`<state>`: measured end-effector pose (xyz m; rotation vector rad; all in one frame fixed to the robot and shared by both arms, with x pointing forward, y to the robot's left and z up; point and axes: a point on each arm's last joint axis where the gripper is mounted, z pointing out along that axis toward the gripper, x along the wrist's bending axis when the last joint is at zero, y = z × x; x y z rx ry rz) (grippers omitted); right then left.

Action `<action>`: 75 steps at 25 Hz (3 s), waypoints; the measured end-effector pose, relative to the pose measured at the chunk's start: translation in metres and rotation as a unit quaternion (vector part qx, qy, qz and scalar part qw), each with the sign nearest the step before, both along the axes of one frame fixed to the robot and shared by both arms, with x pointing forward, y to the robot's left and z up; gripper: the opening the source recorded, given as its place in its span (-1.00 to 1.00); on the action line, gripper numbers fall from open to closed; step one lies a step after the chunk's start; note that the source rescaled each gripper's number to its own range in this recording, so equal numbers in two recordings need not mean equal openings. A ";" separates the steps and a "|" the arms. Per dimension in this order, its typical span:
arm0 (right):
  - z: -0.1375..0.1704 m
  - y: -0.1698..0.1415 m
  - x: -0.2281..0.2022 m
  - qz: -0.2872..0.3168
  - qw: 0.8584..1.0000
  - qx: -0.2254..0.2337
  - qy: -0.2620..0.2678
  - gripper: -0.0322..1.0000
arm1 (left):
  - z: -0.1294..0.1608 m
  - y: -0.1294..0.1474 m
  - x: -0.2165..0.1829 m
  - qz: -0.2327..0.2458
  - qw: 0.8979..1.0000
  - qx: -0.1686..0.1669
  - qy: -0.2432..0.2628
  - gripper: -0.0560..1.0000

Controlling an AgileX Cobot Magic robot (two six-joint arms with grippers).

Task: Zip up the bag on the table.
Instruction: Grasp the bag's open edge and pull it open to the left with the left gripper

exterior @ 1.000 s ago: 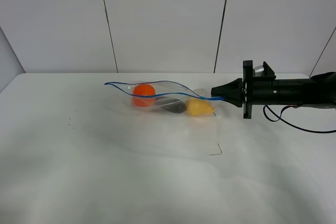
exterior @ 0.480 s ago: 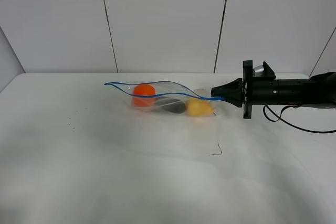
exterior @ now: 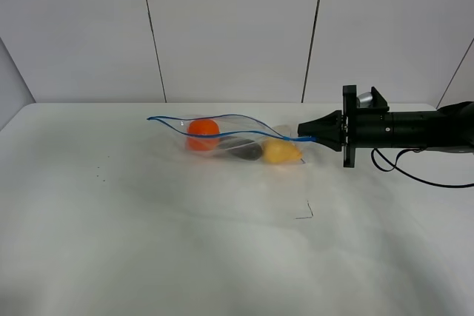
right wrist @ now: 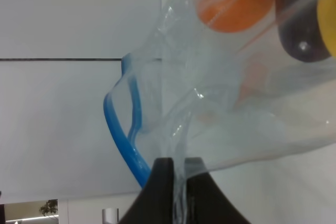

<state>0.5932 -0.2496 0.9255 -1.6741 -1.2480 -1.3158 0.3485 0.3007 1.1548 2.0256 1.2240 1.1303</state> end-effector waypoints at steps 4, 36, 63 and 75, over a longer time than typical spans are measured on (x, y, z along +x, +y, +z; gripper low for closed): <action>0.000 0.000 0.000 0.000 1.000 0.000 0.000 -0.94 | -0.001 0.000 0.030 -0.049 0.995 0.081 -0.023 0.86; 0.000 0.000 0.000 0.001 1.000 -0.001 -0.003 -0.94 | -0.101 -0.226 0.126 -0.403 0.905 0.061 -0.125 0.83; 0.000 0.000 0.000 0.001 1.000 -0.001 -0.003 -0.94 | -0.217 -0.305 0.139 -0.460 0.830 0.123 -0.292 0.64; -0.001 0.000 -0.001 0.008 1.000 -0.006 -0.003 -0.94 | -0.222 -0.307 0.154 -0.442 0.833 0.120 -0.311 0.02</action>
